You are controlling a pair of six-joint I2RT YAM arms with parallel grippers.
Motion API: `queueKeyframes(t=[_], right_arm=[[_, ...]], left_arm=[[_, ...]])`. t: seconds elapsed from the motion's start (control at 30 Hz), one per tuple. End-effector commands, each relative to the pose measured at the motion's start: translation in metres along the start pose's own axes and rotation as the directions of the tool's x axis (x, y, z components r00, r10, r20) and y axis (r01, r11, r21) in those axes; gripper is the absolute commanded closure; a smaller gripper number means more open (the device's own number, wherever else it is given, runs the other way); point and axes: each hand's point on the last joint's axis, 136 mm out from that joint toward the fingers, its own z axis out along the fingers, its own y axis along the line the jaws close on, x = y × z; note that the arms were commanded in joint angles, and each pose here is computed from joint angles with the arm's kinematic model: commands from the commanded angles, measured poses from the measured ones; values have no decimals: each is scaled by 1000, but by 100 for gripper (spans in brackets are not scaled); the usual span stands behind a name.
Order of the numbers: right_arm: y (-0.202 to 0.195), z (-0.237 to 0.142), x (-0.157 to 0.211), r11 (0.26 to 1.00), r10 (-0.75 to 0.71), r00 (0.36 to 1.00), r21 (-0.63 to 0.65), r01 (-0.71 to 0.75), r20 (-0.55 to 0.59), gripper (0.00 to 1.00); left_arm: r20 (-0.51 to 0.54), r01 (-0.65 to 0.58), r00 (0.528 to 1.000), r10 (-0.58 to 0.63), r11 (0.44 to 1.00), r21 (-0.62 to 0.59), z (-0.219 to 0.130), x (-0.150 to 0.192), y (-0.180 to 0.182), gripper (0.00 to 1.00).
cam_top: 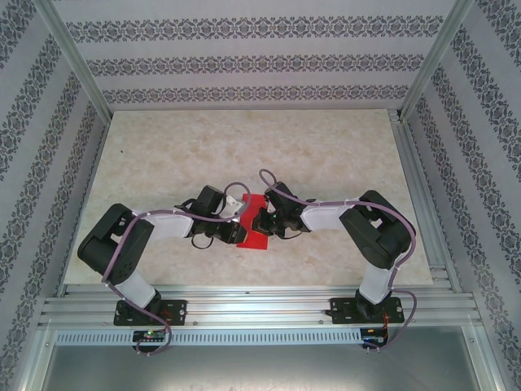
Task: Fold a paper plane with a square sheet of paper (fold left side to right side)
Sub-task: Fold the triangle a second time at the center of the table.
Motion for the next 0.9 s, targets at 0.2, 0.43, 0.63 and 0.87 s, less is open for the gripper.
queueKeyframes(t=[0.2,0.43,0.63,0.87], right_arm=[[-38,10,23,990,25,997,140,-15,-70,99],[-41,10,22,988,29,997,154,-18,-69,99],[-42,9,20,986,24,997,167,-12,-70,99],[-45,11,21,985,28,997,172,-15,-74,99]], left_arm=[[-53,-16,998,16,1000,9,10,22,-5,87],[-93,24,995,-28,999,-41,13,51,0,88],[-103,88,990,-97,992,-92,13,73,3,91],[-4,182,983,-184,972,-152,-7,88,8,96]])
